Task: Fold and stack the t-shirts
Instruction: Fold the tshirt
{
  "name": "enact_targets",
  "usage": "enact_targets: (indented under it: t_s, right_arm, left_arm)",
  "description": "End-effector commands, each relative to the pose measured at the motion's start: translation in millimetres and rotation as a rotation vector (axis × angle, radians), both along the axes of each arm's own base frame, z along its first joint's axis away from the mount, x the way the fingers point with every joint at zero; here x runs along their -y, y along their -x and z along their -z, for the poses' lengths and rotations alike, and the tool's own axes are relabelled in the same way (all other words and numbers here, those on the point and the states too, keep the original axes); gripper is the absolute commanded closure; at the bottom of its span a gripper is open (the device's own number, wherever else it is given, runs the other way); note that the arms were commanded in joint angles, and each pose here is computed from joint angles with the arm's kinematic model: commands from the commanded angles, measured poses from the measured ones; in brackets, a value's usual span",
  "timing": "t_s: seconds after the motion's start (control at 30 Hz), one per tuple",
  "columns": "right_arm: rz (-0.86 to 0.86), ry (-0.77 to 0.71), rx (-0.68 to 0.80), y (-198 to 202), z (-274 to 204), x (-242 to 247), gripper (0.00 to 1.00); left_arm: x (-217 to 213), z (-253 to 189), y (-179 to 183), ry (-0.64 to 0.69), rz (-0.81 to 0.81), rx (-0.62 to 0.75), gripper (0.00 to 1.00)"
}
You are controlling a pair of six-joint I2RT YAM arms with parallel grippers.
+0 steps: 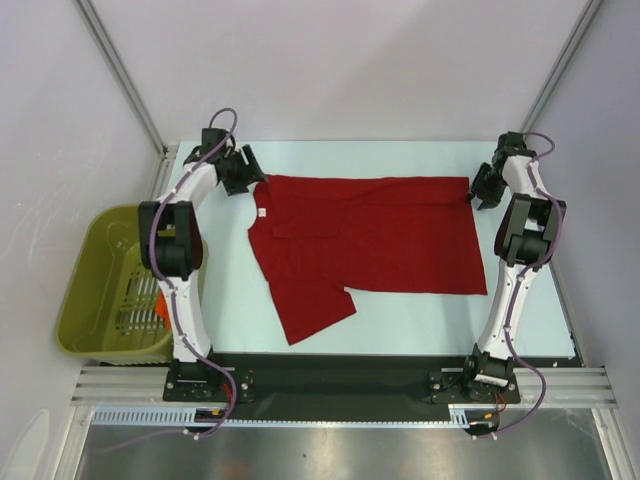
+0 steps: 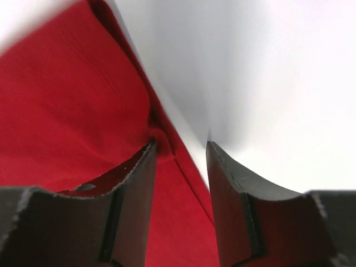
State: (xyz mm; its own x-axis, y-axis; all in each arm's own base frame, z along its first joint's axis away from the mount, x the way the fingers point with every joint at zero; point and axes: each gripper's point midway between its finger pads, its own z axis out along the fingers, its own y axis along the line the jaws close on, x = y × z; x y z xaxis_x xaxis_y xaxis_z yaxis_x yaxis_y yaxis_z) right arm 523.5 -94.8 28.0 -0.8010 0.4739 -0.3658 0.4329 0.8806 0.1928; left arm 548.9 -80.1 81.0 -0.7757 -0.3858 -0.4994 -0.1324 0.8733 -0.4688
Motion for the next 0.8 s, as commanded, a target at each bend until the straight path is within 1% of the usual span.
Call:
enact_targets:
  t_s: [0.0, 0.03, 0.07, 0.1, 0.13, 0.17, 0.2, 0.23, 0.27, 0.3, 0.33, 0.37, 0.4, 0.43, 0.47, 0.53, 0.6, 0.63, 0.67, 0.73, 0.77]
  right_arm:
    - [0.061, 0.074, 0.039, 20.3, -59.3, 10.0, 0.53]
    - [0.052, 0.063, 0.058, 21.0, -66.5, 2.6, 0.53]
    - [0.050, 0.046, 0.079, 22.4, -76.3, -5.3, 0.53]
    - [0.037, 0.028, 0.134, 23.3, -93.8, -15.3, 0.53]
    - [-0.023, -0.044, 0.177, 21.6, -102.4, -44.7, 0.52]
    - [-0.051, -0.093, 0.263, 9.4, -115.9, -62.8, 0.52]
    - [-0.092, -0.148, 0.267, 15.4, -111.8, -86.4, 0.52]
    - [-0.144, -0.212, 0.317, 16.4, -130.0, -111.3, 0.52]
    - [-0.193, -0.267, 0.331, 18.4, -134.7, -145.4, 0.52]
    - [-0.193, -0.341, 0.387, 10.8, -144.7, -167.2, 0.52]
    - [-0.236, -0.461, 0.372, 20.8, -140.2, -196.9, 0.50]
    - [-0.299, -0.537, 0.355, 29.1, -137.2, -239.2, 0.49]
    - [-0.338, -0.600, 0.394, 24.7, -142.2, -261.1, 0.48]
    - [-0.376, -0.710, 0.350, 36.2, -142.7, -291.1, 0.48]
    - [-0.437, -0.748, 0.316, 43.2, -129.5, -324.8, 0.50]
    - [-0.477, -0.793, 0.259, 54.9, -119.0, -356.9, 0.52]
    - [-0.513, -0.842, 0.216, 67.5, -105.5, -389.9, 0.55]
    - [-0.518, -0.852, 0.199, 71.6, -100.7, -398.5, 0.60]
    - [-0.515, -0.856, 0.181, 74.7, -97.0, -404.9, 0.63]
    - [-0.507, -0.856, 0.137, 81.3, -80.7, -413.3, 0.66]
    - [-0.497, -0.856, 0.121, 83.2, -75.4, -414.1, 0.66]
  left_arm:
    - [3.5, -54.5, 28.8, -0.051, 0.011, 0.077, 0.28]
    - [6.3, -43.4, 45.4, -0.050, 0.020, 0.034, 0.28]
    - [14.2, -59.2, 58.6, -0.040, 0.039, 0.050, 0.30]
    - [19.3, -58.6, 68.6, -0.033, 0.060, 0.042, 0.31]
    - [24.9, -46.2, 87.1, -0.023, 0.081, 0.009, 0.33]
    - [37.0, -56.7, 97.9, 0.008, 0.132, 0.037, 0.35]
    - [40.7, -55.2, 103.9, 0.020, 0.150, 0.042, 0.35]
    - [42.5, -41.7, 117.2, 0.031, 0.161, 0.004, 0.36]
    - [47.3, -40.2, 124.3, 0.058, 0.182, -0.009, 0.36]
    - [49.5, -36.8, 130.6, 0.072, 0.194, -0.027, 0.36]
    - [51.0, -32.1, 135.3, 0.080, 0.205, -0.047, 0.36]
    - [51.8, -28.7, 138.6, 0.085, 0.210, -0.064, 0.32]
    - [52.7, -25.4, 142.5, 0.093, 0.212, -0.084, 0.31]
    - [52.0, -21.8, 145.3, 0.094, 0.211, -0.094, 0.31]
    - [52.4, -20.1, 146.3, 0.098, 0.212, -0.097, 0.30]
    - [55.4, -13.5, 149.6, 0.119, 0.216, -0.113, 0.31]
    - [58.2, -9.7, 149.6, 0.142, 0.207, -0.123, 0.36]
    - [59.2, -4.6, 152.1, 0.152, 0.204, -0.133, 0.37]
    - [59.9, -3.1, 151.7, 0.160, 0.195, -0.135, 0.40]
    - [59.1, 2.3, 150.8, 0.161, 0.180, -0.131, 0.43]
    - [59.1, 4.9, 150.5, 0.164, 0.170, -0.136, 0.46]
